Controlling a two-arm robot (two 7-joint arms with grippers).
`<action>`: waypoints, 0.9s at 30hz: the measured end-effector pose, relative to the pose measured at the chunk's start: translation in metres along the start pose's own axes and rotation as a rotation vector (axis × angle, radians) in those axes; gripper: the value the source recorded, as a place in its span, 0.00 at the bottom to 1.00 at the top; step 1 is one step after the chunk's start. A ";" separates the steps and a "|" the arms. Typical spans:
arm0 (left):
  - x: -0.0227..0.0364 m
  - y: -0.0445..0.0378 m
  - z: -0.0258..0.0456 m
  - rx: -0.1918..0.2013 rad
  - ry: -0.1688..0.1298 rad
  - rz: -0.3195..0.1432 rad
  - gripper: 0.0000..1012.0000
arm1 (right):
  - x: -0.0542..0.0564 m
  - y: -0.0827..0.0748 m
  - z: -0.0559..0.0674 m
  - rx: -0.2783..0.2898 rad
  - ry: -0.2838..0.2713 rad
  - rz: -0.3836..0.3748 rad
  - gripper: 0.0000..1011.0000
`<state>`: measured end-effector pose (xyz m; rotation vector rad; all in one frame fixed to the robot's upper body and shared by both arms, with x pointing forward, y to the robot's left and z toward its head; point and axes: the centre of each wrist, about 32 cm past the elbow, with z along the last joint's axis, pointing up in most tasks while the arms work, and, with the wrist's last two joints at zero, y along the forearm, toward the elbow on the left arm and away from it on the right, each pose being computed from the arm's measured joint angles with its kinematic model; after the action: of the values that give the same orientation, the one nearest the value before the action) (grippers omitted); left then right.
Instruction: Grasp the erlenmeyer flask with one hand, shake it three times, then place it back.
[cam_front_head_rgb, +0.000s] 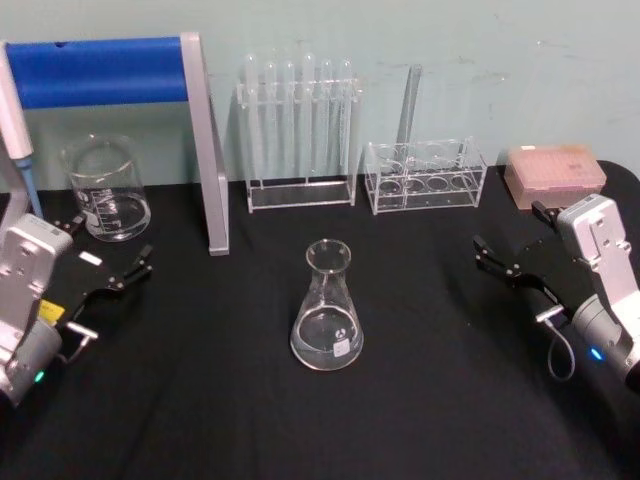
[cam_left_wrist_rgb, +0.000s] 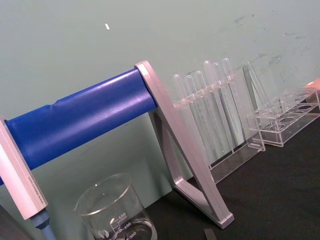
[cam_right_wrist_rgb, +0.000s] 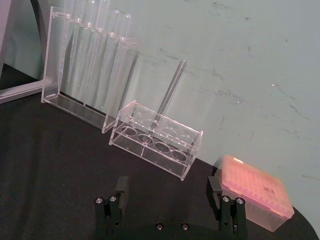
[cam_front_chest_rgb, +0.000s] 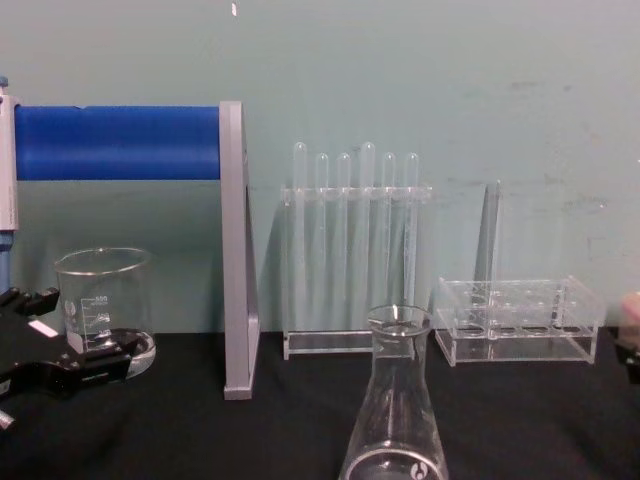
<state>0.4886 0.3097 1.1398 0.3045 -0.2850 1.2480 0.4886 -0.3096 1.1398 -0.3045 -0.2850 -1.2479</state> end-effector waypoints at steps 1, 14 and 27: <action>0.0000 0.0000 0.0000 0.000 0.000 0.000 0.99 | 0.000 0.000 0.000 0.000 0.000 0.000 0.99; 0.0000 0.0000 0.0000 0.000 0.000 0.000 0.99 | 0.000 0.000 0.000 0.000 0.000 0.000 0.99; 0.0000 0.0000 0.0000 0.000 0.000 0.000 0.99 | 0.000 0.000 0.000 0.000 0.000 0.000 0.99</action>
<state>0.4886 0.3097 1.1398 0.3045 -0.2850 1.2479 0.4886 -0.3096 1.1398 -0.3044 -0.2851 -1.2479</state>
